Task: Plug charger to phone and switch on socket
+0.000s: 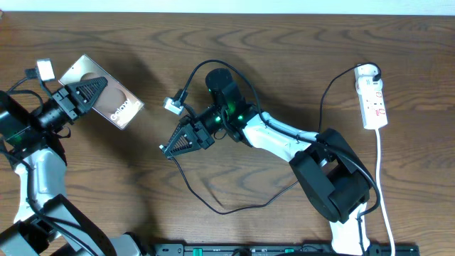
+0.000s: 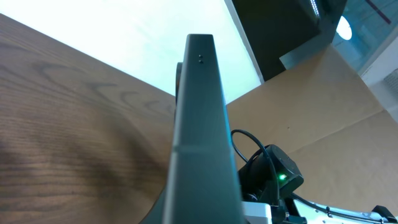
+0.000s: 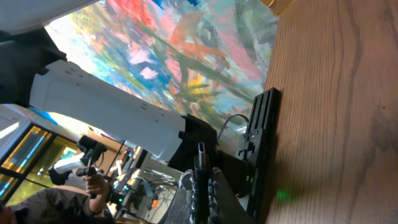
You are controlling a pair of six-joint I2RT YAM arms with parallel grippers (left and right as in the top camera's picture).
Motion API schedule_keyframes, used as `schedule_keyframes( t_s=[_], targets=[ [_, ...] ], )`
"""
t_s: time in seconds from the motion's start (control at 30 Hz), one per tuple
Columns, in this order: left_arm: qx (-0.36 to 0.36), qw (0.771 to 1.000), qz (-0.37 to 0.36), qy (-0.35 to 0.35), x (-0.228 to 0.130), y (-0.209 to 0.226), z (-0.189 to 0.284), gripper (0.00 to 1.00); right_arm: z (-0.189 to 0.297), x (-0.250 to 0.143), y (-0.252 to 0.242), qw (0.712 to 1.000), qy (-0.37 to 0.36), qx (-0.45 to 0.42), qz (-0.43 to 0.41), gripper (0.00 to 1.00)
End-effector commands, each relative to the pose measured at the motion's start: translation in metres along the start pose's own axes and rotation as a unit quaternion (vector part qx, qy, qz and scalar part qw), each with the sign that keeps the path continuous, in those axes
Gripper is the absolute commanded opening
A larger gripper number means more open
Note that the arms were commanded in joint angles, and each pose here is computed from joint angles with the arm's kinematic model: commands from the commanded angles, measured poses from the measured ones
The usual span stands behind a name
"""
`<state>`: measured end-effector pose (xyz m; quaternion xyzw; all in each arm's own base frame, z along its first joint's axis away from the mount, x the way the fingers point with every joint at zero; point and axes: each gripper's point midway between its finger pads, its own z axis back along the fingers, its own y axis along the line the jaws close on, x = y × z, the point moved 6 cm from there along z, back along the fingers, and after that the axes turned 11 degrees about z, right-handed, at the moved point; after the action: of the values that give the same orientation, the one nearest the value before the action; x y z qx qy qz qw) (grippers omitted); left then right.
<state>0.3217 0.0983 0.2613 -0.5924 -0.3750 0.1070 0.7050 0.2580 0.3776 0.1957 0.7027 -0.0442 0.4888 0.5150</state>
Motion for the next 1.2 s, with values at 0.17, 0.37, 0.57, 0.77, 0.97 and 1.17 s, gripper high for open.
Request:
schedule_keyframes(
  t_s=[0.17, 0.37, 0.57, 0.77, 0.97, 1.17],
  targets=[
    [-0.007, 1.000, -0.005, 0.009, -0.002, -0.005, 0.002, 0.07, -0.003, 0.013, -0.006, 0.998, -0.029, -0.055, -0.032, 0.01],
    [-0.007, 1.000, -0.001, 0.009, -0.002, -0.005, 0.002, 0.08, 0.008, 0.020, -0.024, 0.987, -0.074, -0.128, -0.057, 0.02],
    [-0.007, 1.000, -0.001, 0.009, -0.002, -0.005, 0.002, 0.07, 0.032, 0.013, -0.057, 0.953, -0.116, -0.260, -0.101, 0.02],
    [-0.007, 1.000, -0.001, 0.009, -0.002, -0.005, 0.002, 0.08, 0.069, -0.011, -0.081, 0.908, -0.115, -0.368, -0.162, 0.01],
    [-0.007, 1.000, -0.002, 0.009, -0.002, -0.005, 0.002, 0.07, 0.118, -0.034, -0.080, 0.850, -0.078, -0.471, -0.222, 0.02],
    [-0.007, 1.000, -0.003, 0.009, -0.002, -0.005, 0.002, 0.07, 0.153, -0.027, -0.038, 0.762, -0.004, -0.601, -0.242, 0.01]
  ],
)
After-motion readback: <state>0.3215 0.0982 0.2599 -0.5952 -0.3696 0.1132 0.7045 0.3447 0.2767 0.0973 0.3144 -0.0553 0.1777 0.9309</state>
